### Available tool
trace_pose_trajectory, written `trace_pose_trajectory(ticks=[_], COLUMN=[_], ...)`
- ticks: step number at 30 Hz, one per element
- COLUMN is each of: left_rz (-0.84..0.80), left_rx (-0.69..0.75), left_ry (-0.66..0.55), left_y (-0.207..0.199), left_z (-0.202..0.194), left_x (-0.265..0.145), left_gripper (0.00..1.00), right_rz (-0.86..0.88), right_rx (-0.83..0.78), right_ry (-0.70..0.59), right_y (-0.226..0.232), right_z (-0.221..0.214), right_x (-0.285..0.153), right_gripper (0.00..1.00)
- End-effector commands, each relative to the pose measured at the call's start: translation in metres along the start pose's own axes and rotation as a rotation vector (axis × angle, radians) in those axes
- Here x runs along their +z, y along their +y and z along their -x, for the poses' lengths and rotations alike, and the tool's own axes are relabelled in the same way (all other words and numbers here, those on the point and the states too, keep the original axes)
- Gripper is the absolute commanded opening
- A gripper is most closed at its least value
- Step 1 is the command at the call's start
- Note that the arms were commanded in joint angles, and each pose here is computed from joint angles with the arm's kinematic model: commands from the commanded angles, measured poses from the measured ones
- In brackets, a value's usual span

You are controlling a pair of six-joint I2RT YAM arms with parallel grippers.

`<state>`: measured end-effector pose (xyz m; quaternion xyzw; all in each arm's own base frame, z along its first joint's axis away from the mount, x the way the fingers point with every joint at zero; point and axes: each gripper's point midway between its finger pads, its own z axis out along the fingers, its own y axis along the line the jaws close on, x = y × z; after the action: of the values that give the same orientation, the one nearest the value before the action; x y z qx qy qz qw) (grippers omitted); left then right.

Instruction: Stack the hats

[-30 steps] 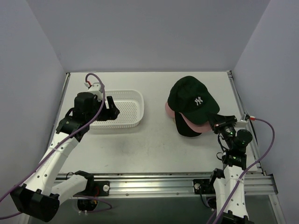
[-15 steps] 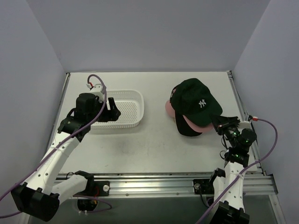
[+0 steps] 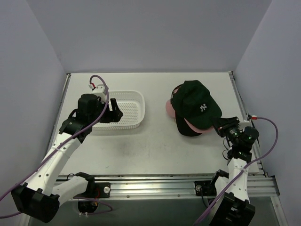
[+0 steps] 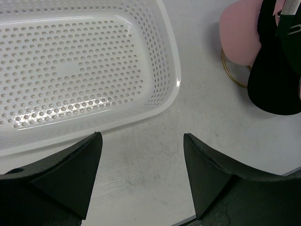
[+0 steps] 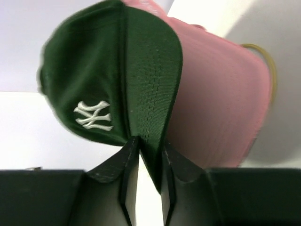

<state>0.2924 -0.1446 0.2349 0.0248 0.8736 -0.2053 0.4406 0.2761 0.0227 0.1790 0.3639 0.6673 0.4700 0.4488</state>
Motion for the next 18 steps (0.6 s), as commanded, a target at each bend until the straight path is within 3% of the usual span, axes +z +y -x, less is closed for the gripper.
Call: trace_pose_trajectory(ticks=[1,5,8,18], left_rz=[-0.015,-0.017,-0.016,-0.016], left_rx=[0.003,0.002,0.002,0.005], left_ry=[-0.039,-0.042,-0.040,-0.039], left_y=[-0.004,-0.005,-0.005,-0.005], left_z=[0.009,0.010,0.009,0.010], left_x=[0.002,0.001,0.001,0.002], left_gripper=[0.79,0.79,0.79,0.79], right_rz=[-0.168,-0.167,-0.180,-0.129], right_rx=[-0.002,-0.005,-0.023,-0.085], right_ry=[0.036,0.040,0.041,0.024], right_y=[-0.042,-0.041,-0.041,-0.007], right_z=[-0.008,-0.006,-0.005,0.006], right_x=[-0.002,0.000,-0.001,-0.002], right_gripper=[0.18,0.41,0.48,0.53])
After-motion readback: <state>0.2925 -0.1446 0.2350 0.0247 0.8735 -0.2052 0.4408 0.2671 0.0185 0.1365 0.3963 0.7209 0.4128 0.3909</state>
